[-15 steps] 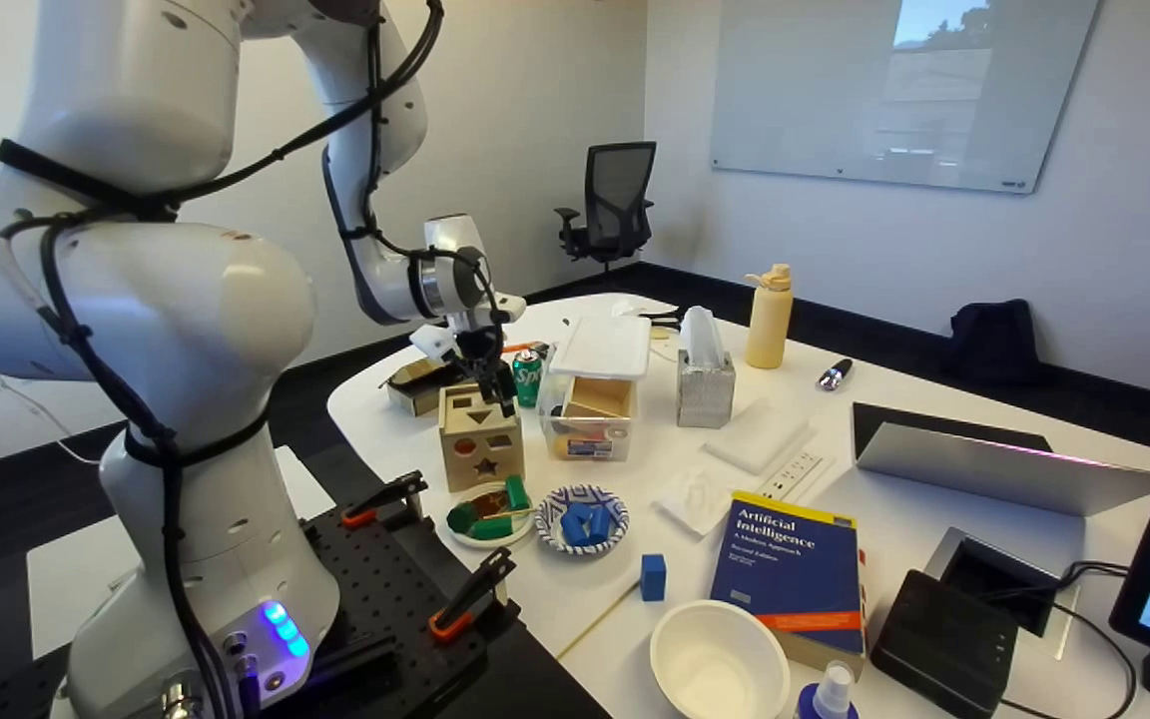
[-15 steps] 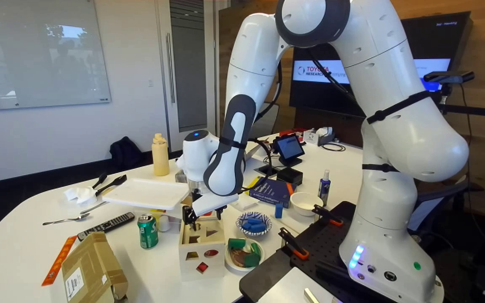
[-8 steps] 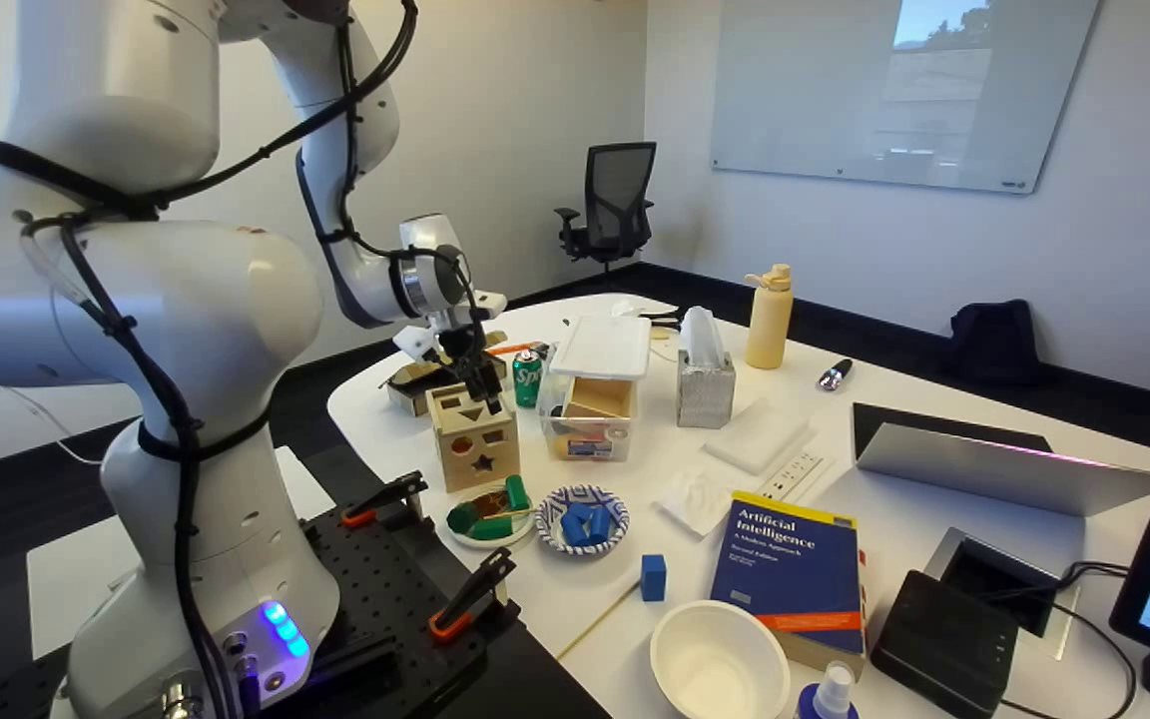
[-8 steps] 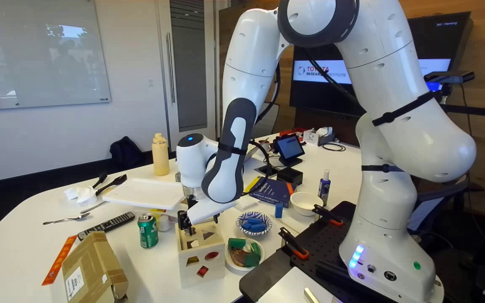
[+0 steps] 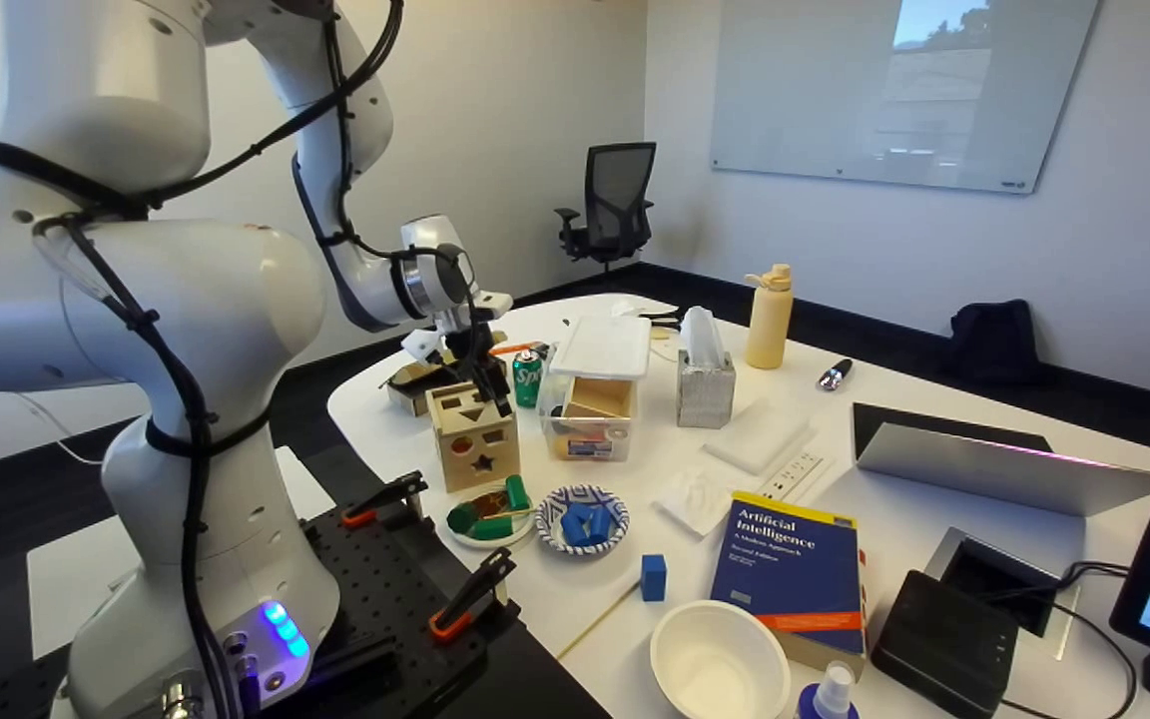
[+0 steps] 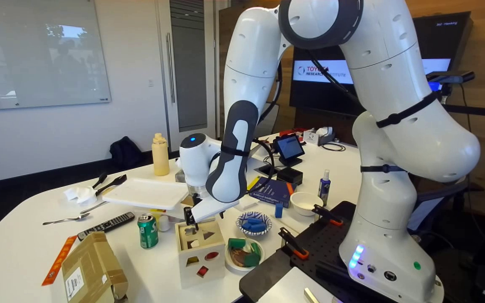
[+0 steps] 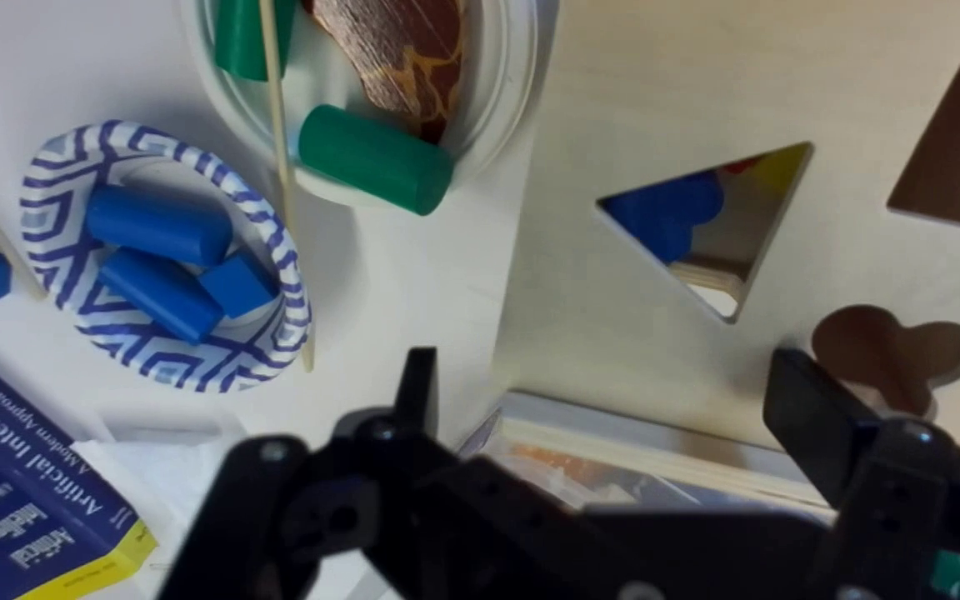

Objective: Slide open the lid of the shape sorter

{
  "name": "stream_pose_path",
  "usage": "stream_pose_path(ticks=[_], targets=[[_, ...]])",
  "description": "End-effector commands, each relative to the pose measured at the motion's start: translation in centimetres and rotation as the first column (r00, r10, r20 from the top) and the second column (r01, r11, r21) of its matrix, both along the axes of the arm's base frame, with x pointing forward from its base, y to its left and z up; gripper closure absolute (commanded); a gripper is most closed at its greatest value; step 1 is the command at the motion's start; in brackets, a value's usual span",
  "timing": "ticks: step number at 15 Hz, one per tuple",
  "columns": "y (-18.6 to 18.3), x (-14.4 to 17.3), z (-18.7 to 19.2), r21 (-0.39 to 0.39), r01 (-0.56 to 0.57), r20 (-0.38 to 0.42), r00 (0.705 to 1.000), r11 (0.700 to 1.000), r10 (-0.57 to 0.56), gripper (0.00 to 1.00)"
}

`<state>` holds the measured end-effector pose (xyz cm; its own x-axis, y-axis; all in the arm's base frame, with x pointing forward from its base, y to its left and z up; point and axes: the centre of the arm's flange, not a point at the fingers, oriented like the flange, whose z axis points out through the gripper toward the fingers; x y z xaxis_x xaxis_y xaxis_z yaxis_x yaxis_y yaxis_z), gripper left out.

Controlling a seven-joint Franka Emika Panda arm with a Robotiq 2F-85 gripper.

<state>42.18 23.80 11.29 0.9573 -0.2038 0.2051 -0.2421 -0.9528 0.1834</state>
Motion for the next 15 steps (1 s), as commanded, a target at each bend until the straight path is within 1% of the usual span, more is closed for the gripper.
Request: stream_pose_path(ticks=[1, 7, 11, 15], targets=[[-0.6, -0.2, -0.3, -0.018, 0.027, -0.009, 1.000, 0.999, -0.027, 0.00], [0.6, -0.4, 0.4, -0.001, 0.004, 0.001, 1.000, 1.000, -0.004, 0.00], [1.3, -0.6, -0.2, 0.013, -0.008, -0.005, 1.000, 1.000, 0.008, 0.00], [2.2, -1.3, 0.4, 0.017, -0.021, 0.011, 1.000, 1.000, 0.021, 0.00]])
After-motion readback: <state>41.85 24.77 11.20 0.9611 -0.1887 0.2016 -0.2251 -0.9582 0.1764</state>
